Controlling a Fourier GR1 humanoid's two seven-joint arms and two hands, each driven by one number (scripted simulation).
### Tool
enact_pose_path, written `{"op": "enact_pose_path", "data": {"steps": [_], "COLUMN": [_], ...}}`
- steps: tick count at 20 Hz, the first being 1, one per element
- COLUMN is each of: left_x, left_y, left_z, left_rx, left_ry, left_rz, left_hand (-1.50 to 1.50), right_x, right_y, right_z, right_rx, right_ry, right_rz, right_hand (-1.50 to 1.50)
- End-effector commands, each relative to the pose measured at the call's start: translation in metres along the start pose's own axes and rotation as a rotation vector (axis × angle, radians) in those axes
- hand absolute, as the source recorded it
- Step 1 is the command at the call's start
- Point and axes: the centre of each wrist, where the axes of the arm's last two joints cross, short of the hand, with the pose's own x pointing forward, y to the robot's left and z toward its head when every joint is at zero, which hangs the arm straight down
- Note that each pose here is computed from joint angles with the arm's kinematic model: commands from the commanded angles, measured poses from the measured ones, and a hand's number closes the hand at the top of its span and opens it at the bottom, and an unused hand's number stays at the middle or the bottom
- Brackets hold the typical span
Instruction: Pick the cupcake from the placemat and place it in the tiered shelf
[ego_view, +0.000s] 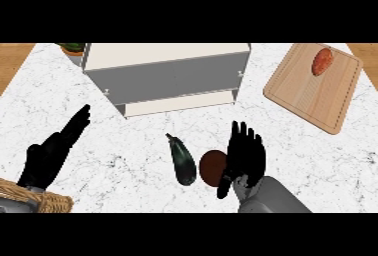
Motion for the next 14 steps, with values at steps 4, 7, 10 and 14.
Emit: {"op": "enact_pose_path", "data": {"steps": [4,7,10,14], "left_x": [-0.039,-0.028,-0.038,-0.031], "left_y": [-0.036,-0.043,-0.033,-0.037], "left_z": [0.016,0.007,0.012,0.007], "left_rx": [-0.009,-0.020,-0.018,-0.023], "left_ry": [0.117,0.100,0.112,0.109], "left_rz": [0.102,0.112,0.117,0.096], "left_hand": [0.00,0.00,0.00,0.00], "right_x": [0.012,0.012,0.019,0.016], "right_y": [0.007,0.015,0.025,0.013], "right_z": [-0.006,-0.007,0.002,-0.014], "right_rx": [0.010,0.020,0.027,0.056], "right_ry": [0.230,0.223,0.220,0.189], "right_rz": [0.076,0.080,0.086,0.062], "right_hand": [-1.50,-1.50,-1.50,1.50]}}
